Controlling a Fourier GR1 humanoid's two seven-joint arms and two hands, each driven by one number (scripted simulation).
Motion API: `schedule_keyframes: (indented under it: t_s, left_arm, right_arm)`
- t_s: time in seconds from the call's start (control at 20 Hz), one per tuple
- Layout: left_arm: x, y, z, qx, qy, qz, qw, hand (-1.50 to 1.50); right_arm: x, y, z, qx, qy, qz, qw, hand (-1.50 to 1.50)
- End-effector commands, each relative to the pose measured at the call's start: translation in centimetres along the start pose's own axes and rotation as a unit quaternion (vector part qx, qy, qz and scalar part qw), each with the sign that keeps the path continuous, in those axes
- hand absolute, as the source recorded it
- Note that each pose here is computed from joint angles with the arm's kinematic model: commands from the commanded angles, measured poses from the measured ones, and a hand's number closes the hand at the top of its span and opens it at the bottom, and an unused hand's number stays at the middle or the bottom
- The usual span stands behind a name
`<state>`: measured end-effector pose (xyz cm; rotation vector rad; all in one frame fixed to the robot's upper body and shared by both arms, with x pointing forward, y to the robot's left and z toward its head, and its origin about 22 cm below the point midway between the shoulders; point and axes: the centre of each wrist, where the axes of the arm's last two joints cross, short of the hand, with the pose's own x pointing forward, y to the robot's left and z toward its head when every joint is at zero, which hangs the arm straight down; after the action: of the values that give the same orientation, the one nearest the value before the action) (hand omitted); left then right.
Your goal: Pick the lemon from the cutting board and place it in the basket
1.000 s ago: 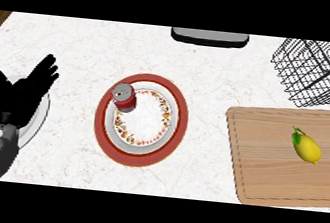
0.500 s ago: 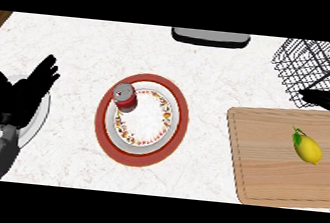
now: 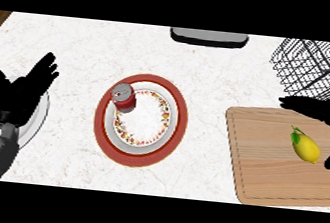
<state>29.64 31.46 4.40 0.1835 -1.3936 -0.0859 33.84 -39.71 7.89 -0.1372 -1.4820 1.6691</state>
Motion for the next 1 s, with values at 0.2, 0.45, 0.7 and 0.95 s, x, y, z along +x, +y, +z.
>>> schedule_keyframes:
  t_s: [0.2,0.45,0.7,0.95]
  left_arm:
    - [0.8,-1.7,-0.5,-0.004,-0.001,0.0,1.0,0.0]
    - [0.7,-1.2,-0.6,-0.004,-0.002,0.005,1.0,0.0]
    - [-0.3,0.6,-0.3,0.004,0.002,0.0,1.0,0.0]
    - [-1.1,0.7,-0.1,0.007,0.008,0.009,0.9999,0.0]
  right_arm:
    - [-2.4,1.9,0.1,0.027,-0.028,-0.015,0.999,-1.5]
    - [-2.8,1.4,0.8,0.034,-0.048,-0.037,0.998,-1.5]
    - [-2.6,1.2,2.0,0.051,-0.072,-0.036,0.995,-1.5]
    - [-2.6,2.2,0.6,0.054,-0.062,-0.013,0.996,-1.5]
